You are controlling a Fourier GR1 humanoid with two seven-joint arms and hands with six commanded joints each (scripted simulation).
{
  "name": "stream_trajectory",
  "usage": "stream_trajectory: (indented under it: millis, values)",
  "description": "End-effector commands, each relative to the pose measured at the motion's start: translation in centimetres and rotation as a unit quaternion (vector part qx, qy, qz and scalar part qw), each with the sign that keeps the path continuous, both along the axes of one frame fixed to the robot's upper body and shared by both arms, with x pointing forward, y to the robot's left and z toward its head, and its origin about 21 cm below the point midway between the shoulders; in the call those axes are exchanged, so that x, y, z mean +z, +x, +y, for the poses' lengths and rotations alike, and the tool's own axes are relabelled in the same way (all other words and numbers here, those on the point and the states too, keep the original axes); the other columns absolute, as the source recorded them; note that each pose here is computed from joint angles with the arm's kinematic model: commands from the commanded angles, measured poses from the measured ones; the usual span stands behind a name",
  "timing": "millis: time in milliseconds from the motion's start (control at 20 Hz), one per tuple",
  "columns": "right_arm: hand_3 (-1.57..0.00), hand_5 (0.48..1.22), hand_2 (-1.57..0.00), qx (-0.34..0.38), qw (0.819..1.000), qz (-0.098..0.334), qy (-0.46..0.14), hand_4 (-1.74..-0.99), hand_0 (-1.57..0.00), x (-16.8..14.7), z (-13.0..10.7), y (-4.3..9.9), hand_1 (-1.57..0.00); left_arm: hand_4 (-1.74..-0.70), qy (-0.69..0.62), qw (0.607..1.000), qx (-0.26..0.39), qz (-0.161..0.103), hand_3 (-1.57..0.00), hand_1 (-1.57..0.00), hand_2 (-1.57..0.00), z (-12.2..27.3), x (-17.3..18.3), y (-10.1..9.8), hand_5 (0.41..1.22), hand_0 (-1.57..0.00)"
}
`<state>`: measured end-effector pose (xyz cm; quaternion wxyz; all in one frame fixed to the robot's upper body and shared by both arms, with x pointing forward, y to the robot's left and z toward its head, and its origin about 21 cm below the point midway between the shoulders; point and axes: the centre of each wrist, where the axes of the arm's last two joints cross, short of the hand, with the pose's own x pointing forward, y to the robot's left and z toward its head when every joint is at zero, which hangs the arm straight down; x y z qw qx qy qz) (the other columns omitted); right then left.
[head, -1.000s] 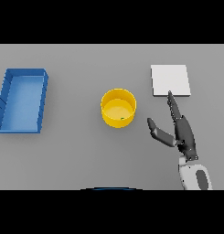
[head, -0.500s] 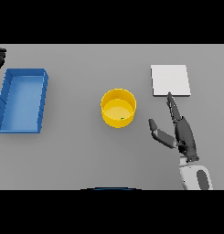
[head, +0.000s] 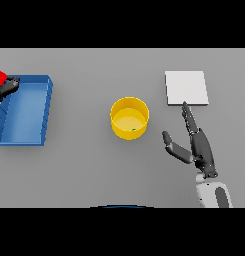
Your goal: Pick up the red beaker and tilt it to pour out 1 green nut into yellow bowl. Pick up the yellow bowl and place it on the metallic measuring scale.
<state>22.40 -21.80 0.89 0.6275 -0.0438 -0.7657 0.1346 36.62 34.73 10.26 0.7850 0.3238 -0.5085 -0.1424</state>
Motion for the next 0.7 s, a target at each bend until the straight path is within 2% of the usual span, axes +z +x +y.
stream_trajectory:
  millis: [0,100,150,250,400,600,650]
  values:
    - [0.00,0.670,0.00,-0.001,1.000,-0.004,-0.001,-1.151,0.00,0.16,0.05,-0.21,0.00,-1.23,-0.005,1.000,-0.016,0.006,-1.05,-1.07,-1.02,0.28,0.68,-0.27,0.737,-1.17]
    - [0.00,0.671,0.00,-0.004,1.000,0.008,-0.006,-1.150,0.00,0.02,-0.27,0.30,0.00,-1.05,-0.045,0.998,-0.049,0.025,-0.67,-0.69,-0.65,0.38,0.36,-0.83,0.683,-0.75]
    - [0.00,0.670,0.00,-0.003,1.000,0.006,-0.005,-1.153,0.00,-0.02,-0.18,0.42,0.00,-0.98,-0.034,0.997,-0.055,0.042,-0.54,-0.55,-0.52,0.51,0.69,-0.70,0.664,-0.60]
    - [0.00,0.669,0.00,-0.003,1.000,0.000,-0.005,-1.155,0.00,0.05,-0.16,0.25,0.00,-0.88,-0.009,0.996,-0.065,0.060,-0.34,-0.35,-0.33,0.22,0.72,-0.54,0.644,-0.38]
    - [0.00,0.665,0.00,-0.008,1.000,-0.002,-0.018,-1.157,0.00,-0.11,-0.21,0.39,0.00,-0.81,0.028,0.994,-0.059,0.089,-0.18,-0.18,-0.17,0.43,-0.12,-0.60,0.627,-0.20]
    - [0.00,0.644,0.00,-0.011,1.000,0.004,-0.027,-1.144,0.00,0.25,0.17,0.41,0.00,-0.78,0.034,0.996,-0.066,0.054,-0.07,-0.07,-0.07,0.26,0.19,-0.42,0.631,-0.08]
    - [0.00,0.631,0.00,-0.023,0.998,0.013,-0.053,-1.131,0.00,0.66,0.41,0.57,0.00,-0.78,0.027,0.996,-0.070,0.044,-0.06,-0.06,-0.06,-0.08,0.25,-0.40,0.633,-0.06]
